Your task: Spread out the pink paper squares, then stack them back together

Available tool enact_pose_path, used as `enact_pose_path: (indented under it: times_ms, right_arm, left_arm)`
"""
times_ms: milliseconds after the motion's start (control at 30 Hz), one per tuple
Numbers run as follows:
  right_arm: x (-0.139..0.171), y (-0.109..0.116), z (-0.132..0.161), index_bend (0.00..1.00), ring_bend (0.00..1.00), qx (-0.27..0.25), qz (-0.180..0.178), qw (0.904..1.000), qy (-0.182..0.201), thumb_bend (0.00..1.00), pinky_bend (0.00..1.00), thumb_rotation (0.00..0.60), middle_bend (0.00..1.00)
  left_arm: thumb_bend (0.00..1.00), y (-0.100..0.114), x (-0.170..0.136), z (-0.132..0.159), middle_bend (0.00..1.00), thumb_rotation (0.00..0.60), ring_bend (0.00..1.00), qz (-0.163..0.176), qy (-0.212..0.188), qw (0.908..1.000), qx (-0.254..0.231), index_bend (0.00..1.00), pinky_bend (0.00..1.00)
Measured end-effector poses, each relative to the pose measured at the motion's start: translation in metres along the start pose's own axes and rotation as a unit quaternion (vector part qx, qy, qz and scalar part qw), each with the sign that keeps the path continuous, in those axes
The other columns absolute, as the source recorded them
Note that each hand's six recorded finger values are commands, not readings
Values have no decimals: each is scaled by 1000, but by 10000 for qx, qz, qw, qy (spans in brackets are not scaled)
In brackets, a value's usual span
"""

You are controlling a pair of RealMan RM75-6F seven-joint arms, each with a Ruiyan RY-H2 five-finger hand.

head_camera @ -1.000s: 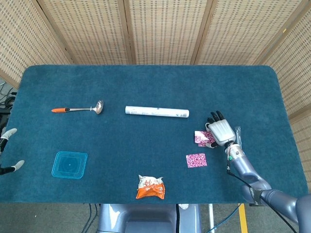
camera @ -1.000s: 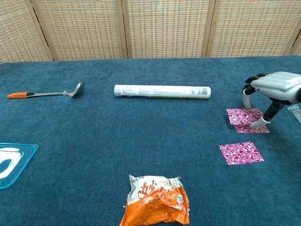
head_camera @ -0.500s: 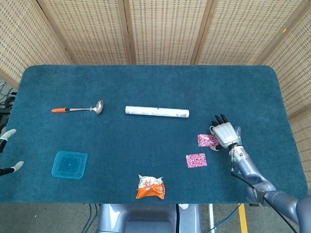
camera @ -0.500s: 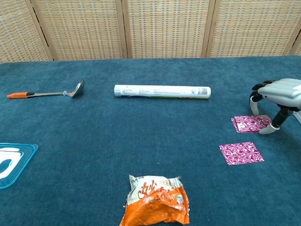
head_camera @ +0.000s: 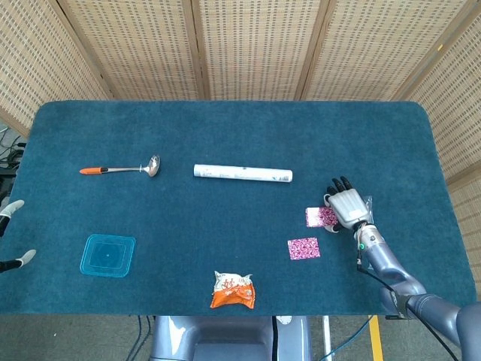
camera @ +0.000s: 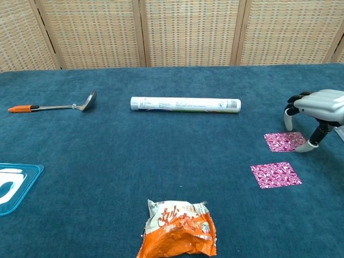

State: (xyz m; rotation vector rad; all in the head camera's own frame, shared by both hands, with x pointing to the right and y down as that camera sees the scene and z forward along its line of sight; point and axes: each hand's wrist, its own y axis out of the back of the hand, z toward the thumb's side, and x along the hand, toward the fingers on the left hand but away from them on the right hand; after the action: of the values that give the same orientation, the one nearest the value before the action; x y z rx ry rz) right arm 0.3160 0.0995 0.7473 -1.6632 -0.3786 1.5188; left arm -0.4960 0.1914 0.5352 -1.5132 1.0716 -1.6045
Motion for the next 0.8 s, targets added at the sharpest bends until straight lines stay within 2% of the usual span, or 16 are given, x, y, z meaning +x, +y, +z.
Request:
enact_pose_path:
  times_ms: [333, 600, 800]
  right_arm:
    - [3, 13, 0, 351, 0, 5, -154, 9999, 45, 337, 0, 600, 209]
    - [18, 29, 22, 351, 0, -223, -309, 9987, 352, 337, 0, 600, 209]
    - [36, 30, 33, 351, 0, -274, -302, 9980, 487, 337, 0, 600, 209]
  left_arm:
    - [114, 1, 2, 2, 0, 596, 0, 16, -27, 10000, -3, 148, 0]
    - [114, 2, 1, 2, 0, 596, 0, 22, -37, 10000, -8, 148, 0]
    - [114, 3, 0, 0, 0, 596, 0, 22, -28, 10000, -9, 148, 0]
